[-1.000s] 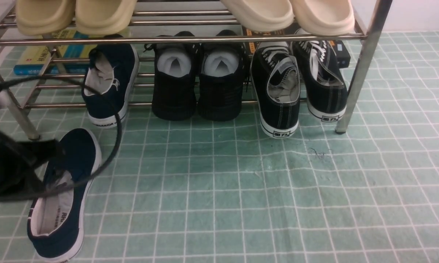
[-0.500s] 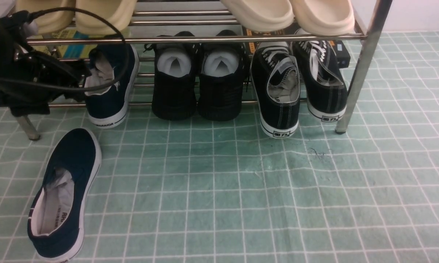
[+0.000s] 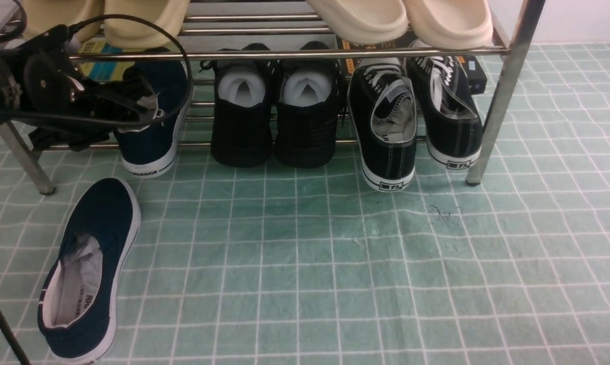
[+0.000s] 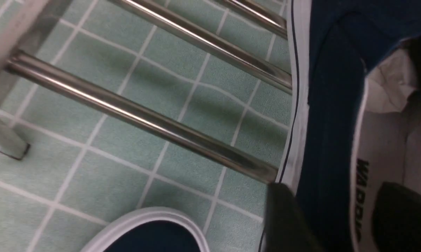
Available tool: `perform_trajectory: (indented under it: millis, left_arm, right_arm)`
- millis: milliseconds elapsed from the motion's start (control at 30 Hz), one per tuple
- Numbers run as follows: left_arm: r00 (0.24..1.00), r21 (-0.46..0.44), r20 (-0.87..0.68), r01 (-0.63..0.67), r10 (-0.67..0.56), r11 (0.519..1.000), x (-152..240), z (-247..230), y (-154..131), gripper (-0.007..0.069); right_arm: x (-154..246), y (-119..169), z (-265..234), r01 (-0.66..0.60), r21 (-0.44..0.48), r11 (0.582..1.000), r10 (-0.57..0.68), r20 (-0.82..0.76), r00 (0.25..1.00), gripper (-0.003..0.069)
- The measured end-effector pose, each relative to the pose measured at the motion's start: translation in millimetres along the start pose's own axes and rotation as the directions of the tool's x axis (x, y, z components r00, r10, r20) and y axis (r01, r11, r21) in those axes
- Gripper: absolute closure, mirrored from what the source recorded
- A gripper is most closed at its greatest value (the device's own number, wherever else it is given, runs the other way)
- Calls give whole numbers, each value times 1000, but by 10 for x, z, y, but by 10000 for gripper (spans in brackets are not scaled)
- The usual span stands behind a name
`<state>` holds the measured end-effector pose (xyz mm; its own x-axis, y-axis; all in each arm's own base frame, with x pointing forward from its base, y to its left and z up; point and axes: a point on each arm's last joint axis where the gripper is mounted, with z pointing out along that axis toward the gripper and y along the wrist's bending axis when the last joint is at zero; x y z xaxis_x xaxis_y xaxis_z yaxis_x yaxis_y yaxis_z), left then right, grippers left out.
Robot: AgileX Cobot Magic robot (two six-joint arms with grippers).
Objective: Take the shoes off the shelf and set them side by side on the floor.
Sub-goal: 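Grasp the leftmost shoe on the bottom shelf of the shoe rack with the left gripper, then set the held shoe down on the floor in front of the rack with the left gripper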
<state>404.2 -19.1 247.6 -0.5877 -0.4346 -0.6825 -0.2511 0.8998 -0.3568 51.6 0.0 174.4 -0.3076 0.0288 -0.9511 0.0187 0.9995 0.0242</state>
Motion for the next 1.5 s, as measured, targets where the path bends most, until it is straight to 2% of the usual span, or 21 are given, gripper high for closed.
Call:
perform_trajectory:
  millis: [33,67,100,133,167,267,367,533,733,833,967,1267,1500]
  left_arm:
    - [1000,0,-2,1,-1,1000,3,5,1,288]
    - [1000,-2,-8,8,-8,1000,23,42,10,370]
    - [1000,-2,-9,9,-9,1000,23,43,10,392]
    - [1000,-6,-19,13,-13,1000,37,54,16,489]
    - [1000,-10,-26,12,-12,1000,43,54,19,541]
    - [999,-23,-54,2,-3,1000,46,13,19,591]
    - [994,-47,-110,-7,2,999,51,-131,12,593]
    - [960,-85,-278,-44,19,995,117,-722,-95,593]
    - [927,-24,-347,-158,140,987,317,-1290,-317,593]
    - [931,-8,-337,-151,140,988,419,-1446,-383,593]
    - [928,-29,-354,-136,117,990,593,-1508,-382,593]
    - [920,-157,-386,-132,62,979,1203,-1343,-243,593]
    - [965,-207,-263,-42,-14,978,1208,-1285,-213,593]
  right_arm:
    - [0,0,0,0,0,1000,0,0,1000,420]
    - [0,0,0,0,0,1000,0,0,1000,420]
    - [0,0,0,0,0,1000,0,0,1000,420]
    - [0,0,0,0,0,1000,0,0,1000,420]
    - [0,0,0,0,0,1000,0,0,1000,420]
    - [0,0,0,0,0,1000,0,0,1000,420]
    - [0,0,0,0,0,1000,0,0,1000,420]
    - [0,0,0,0,0,1000,0,0,1000,420]
    - [0,0,0,0,0,1000,0,0,1000,420]
    - [0,0,0,0,0,1000,0,0,1000,420]
    - [0,0,0,0,0,1000,0,0,1000,420]
    - [0,0,0,0,0,1000,0,0,1000,420]
    - [0,0,0,0,0,1000,0,0,1000,420]
